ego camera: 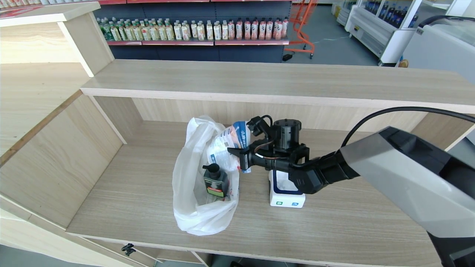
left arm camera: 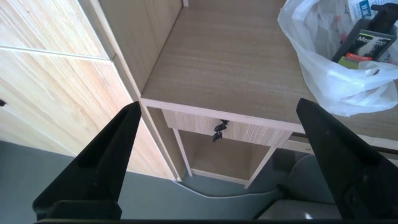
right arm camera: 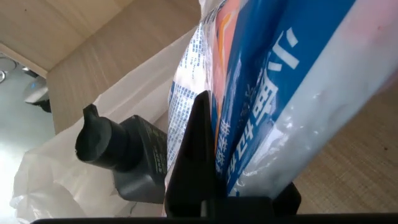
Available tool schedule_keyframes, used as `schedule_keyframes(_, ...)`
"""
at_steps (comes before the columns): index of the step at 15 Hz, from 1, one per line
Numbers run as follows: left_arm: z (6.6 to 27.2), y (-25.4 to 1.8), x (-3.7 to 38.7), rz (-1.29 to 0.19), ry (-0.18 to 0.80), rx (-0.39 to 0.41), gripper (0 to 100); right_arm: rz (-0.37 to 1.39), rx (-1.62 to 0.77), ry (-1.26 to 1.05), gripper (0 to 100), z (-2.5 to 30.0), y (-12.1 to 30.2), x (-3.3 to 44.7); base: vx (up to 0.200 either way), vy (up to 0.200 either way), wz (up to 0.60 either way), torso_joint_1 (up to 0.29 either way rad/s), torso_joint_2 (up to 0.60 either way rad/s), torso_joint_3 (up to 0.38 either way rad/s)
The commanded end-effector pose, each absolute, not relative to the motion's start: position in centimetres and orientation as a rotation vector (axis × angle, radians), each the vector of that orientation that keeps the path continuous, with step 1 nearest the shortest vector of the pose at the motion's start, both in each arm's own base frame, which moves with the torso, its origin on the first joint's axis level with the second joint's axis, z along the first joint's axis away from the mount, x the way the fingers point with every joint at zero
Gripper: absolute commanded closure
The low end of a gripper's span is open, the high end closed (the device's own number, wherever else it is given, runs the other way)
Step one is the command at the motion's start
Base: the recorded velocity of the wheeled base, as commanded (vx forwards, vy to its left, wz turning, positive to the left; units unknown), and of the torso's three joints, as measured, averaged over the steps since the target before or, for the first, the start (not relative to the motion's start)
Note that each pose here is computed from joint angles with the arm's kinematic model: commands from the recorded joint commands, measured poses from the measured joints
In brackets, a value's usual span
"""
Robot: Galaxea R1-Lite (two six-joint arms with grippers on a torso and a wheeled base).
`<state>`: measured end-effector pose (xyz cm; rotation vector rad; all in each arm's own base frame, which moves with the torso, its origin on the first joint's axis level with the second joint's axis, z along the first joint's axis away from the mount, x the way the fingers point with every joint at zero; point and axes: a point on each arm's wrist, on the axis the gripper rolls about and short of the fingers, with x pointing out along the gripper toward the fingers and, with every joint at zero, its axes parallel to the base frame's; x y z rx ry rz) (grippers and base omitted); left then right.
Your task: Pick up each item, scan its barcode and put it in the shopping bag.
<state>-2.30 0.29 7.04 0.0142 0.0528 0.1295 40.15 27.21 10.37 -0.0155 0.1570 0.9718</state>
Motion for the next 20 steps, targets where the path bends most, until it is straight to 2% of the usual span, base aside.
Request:
schedule_keyframes(1,7.0,0.3,-2.3,0.13,0.053,0.014,0,0.974,-0.023,0.17,100,9.5,27.4,40.3,0.0,0.0,0.0,0.0,0.0,0.0)
schedule_keyframes(2,7.0,0.3,-2.3,0.13,0.053,0.014,0,0.974,-0.024,0.17,0,9.4,27.4,40.4,0.0,0.0,0.0,0.0,0.0,0.0)
schedule_keyframes(4,7.0,0.3,-2.3,0.13,0.053,0.014,0,0.982,-0.018,0.152,0,10.0,27.7,40.4,0.0,0.0,0.0,0.0,0.0,0.0)
schedule_keyframes(8,7.0,0.3,-2.3,0.13,0.053,0.014,0,1.015,0.064,0.132,0,15.0,26.4,39.1,0.0,0.0,0.0,0.0,0.0,0.0)
schedule_keyframes(9,7.0,0.3,-2.3,0.13,0.053,0.014,0,0.986,0.114,0.169,0,17.4,23.9,37.4,0.0,0.0,0.0,0.0,0.0,0.0)
schedule_keyframes(12,7.0,0.3,-2.3,0.13,0.053,0.014,0,0.936,0.135,0.243,0,21.2,16.4,29.3,0.0,0.0,0.0,0.0,0.0,0.0)
schedule_keyframes(13,7.0,0.3,-2.3,0.13,0.053,0.014,0,0.919,0.141,0.245,0,22.1,11.8,23.2,0.0,0.0,0.0,0.0,0.0,0.0)
schedule_keyframes(15,7.0,0.3,-2.3,0.13,0.053,0.014,0,0.783,0.135,0.216,0,21.1,6.7,16.4,0.0,0.0,0.0,0.0,0.0,0.0)
schedule_keyframes(17,7.0,0.3,-2.3,0.13,0.053,0.014,0,0.533,0.021,0.247,0,18.6,2.9,11.6,0.0,0.0,0.0,0.0,0.0,0.0)
schedule_keyframes(19,7.0,0.3,-2.3,0.13,0.053,0.014,0,0.219,-0.03,0.227,0,15.8,1.3,7.2,0.0,0.0,0.0,0.0,0.0,0.0)
schedule_keyframes(20,7.0,0.3,-2.3,0.13,0.053,0.014,0,0.158,-0.038,0.19,0,14.2,0.8,5.1,0.0,0.0,0.0,0.0,0.0,0.0)
